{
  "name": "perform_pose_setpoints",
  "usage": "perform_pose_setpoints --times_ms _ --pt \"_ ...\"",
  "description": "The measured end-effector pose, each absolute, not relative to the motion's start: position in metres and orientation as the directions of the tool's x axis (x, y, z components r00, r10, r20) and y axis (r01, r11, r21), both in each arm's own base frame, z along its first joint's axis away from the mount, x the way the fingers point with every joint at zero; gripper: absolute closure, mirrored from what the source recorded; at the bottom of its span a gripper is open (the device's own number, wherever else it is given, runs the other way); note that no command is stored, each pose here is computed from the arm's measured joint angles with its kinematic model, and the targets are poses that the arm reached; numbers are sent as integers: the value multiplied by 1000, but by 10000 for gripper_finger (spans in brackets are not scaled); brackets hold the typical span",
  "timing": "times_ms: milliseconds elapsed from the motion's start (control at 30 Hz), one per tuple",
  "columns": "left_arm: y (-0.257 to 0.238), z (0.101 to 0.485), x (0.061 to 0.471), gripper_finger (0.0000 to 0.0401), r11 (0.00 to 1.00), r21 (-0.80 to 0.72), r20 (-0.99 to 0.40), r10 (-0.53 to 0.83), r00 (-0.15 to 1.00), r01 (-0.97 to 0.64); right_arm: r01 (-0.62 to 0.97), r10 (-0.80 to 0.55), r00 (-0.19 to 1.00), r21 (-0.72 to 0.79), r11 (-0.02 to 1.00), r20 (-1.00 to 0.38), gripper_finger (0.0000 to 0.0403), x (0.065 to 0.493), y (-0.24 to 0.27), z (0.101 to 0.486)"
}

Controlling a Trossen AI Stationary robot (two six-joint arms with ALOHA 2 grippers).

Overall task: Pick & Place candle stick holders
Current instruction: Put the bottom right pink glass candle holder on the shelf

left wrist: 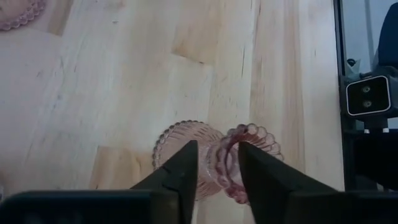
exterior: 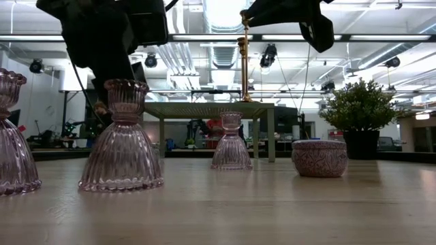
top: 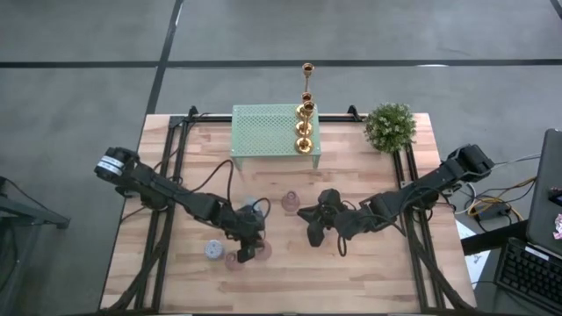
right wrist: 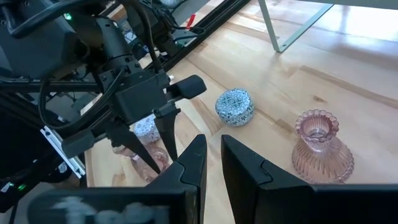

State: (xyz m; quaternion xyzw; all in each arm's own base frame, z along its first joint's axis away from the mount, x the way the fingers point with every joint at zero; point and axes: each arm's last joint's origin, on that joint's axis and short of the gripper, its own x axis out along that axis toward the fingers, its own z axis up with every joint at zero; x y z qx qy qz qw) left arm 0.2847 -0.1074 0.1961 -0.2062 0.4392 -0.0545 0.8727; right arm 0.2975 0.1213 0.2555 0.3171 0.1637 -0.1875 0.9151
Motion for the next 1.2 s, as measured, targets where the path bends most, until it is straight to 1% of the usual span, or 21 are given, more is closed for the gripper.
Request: perform_pose_setpoints --times_ms 167,300,433,733,967,1200 --pt "-104 196 286 344 905 -417 -744 -283 605 -90 445 -240 876 510 736 -419 360 297 121 255" --pt "-99 199 286 367 893 -437 -738 -288 610 -107 447 -240 874 506 738 -422 360 297 121 255" --pt "-92 205 285 368 883 -451 -736 -287 614 -127 447 -241 873 499 743 -424 360 297 121 255" --pt "-74 229 283 369 840 -478 -755 -245 608 -256 444 -241 874 493 748 -422 360 297 121 255" --pt "-53 261 282 370 790 -505 -753 -207 624 -347 437 -239 877 486 756 -417 360 298 121 255" --pt "-10 299 282 370 713 -518 -744 -103 660 -473 421 -229 885 488 765 -405 360 296 123 260"
